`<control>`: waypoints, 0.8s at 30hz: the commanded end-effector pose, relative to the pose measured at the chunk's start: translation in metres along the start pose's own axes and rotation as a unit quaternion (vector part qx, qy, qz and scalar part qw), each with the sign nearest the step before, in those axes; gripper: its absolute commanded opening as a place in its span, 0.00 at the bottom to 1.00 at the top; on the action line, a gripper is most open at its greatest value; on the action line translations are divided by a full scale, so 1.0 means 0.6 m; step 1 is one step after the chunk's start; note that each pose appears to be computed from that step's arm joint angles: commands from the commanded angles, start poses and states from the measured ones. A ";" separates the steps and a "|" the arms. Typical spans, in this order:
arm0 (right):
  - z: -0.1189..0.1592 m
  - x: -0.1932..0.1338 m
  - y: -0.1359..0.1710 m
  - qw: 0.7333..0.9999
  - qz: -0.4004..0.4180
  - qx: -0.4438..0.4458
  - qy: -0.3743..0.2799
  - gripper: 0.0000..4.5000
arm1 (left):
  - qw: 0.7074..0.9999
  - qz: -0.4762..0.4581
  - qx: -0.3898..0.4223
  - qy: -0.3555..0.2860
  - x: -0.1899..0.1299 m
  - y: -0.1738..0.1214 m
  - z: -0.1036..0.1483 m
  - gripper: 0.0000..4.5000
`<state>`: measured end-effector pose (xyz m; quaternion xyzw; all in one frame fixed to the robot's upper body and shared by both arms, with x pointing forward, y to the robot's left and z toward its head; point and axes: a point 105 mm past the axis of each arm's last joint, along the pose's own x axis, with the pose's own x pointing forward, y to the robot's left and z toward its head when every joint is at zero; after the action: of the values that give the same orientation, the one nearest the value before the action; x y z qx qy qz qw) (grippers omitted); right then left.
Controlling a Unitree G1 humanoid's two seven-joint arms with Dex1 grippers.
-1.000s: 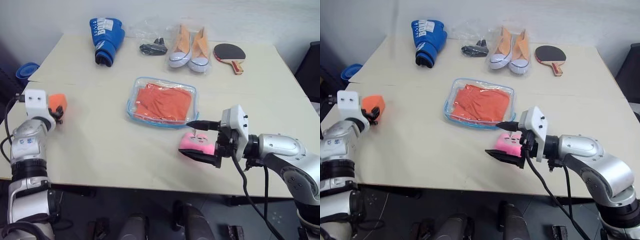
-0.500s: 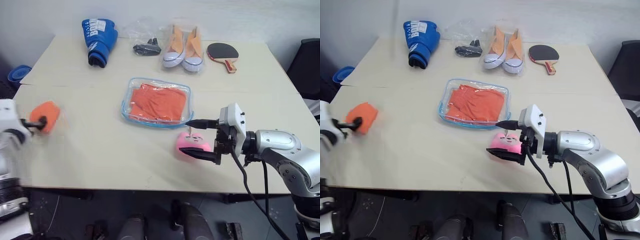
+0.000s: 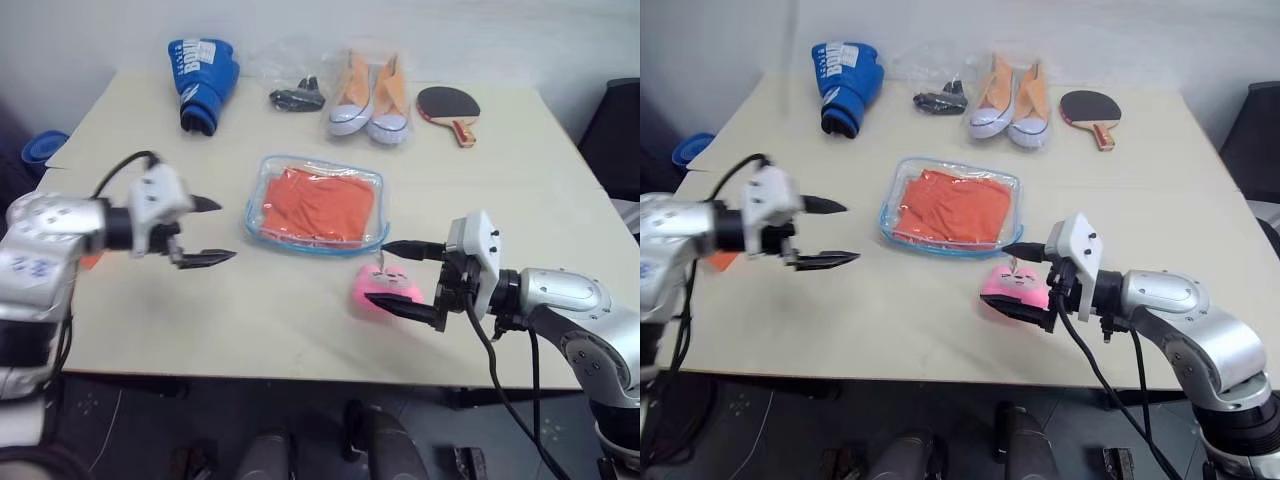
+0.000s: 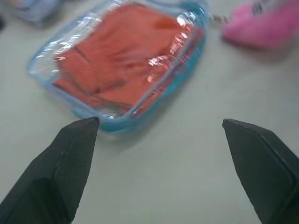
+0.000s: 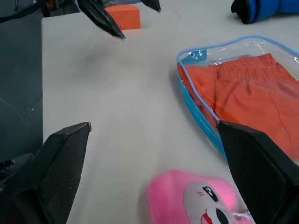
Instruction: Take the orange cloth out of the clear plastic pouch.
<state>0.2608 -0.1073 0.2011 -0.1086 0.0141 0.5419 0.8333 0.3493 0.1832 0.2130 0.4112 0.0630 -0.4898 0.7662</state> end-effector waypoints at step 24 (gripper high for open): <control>0.010 -0.017 0.016 0.999 -0.050 -0.021 -0.003 1.00 | 0.971 -0.032 0.238 0.008 0.129 0.012 -0.015 0.29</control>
<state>0.2528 -0.1122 0.1974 -0.1111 0.0130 0.4947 0.8618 0.4011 0.1375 0.1669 0.5846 -0.0207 -0.5070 0.6331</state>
